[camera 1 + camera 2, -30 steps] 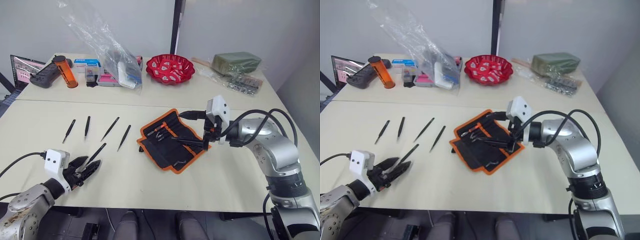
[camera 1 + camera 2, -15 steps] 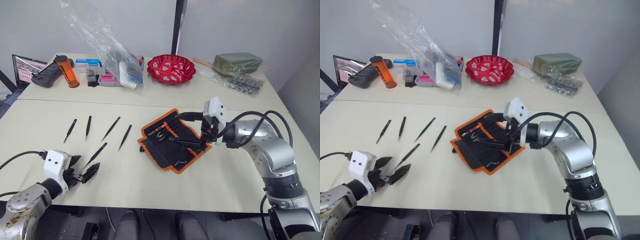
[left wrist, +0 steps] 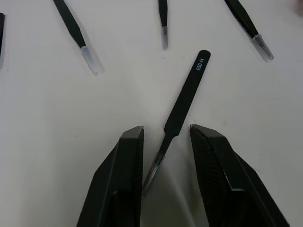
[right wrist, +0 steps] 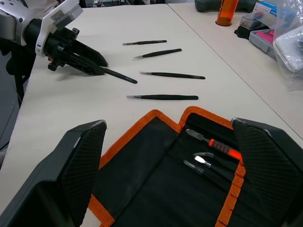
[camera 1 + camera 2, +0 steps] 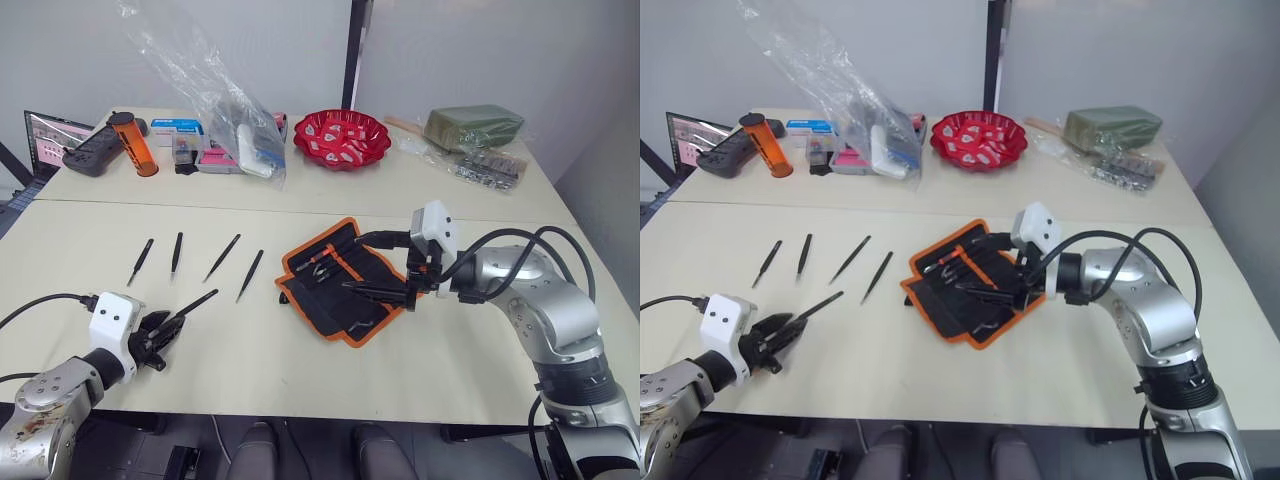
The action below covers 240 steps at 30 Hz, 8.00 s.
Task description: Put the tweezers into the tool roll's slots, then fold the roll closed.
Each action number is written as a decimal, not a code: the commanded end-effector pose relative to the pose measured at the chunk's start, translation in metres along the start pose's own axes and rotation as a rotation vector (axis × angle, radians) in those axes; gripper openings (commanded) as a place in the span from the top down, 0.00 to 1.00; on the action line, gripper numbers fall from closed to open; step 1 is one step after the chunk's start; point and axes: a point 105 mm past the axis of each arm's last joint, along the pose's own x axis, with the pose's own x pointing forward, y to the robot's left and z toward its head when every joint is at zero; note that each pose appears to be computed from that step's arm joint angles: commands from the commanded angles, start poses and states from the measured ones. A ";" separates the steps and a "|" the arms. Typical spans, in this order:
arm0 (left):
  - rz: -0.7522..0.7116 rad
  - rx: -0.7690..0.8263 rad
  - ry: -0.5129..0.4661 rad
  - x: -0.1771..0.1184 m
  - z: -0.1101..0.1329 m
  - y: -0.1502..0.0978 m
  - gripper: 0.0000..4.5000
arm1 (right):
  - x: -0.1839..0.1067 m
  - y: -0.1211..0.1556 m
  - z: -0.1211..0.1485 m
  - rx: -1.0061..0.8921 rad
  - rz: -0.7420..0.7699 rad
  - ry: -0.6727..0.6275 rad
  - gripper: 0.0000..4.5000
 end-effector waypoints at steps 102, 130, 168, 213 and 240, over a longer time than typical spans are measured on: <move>-0.566 0.385 0.210 0.123 0.118 -0.144 1.00 | -0.025 -0.003 -0.153 0.261 -0.364 0.199 0.99; -0.644 0.437 0.165 0.149 0.125 -0.170 1.00 | -0.026 -0.003 -0.150 0.263 -0.370 0.196 0.99; -0.711 0.586 0.067 0.204 0.149 -0.194 1.00 | -0.027 0.010 -0.151 0.281 -0.351 0.221 0.99; -0.210 0.158 -0.118 0.018 0.141 0.002 0.00 | -0.016 -0.016 -0.136 0.309 -0.432 0.073 1.00; 0.493 -0.280 -0.174 -0.128 -0.034 0.041 0.00 | -0.005 -0.017 -0.136 0.327 -0.355 0.069 1.00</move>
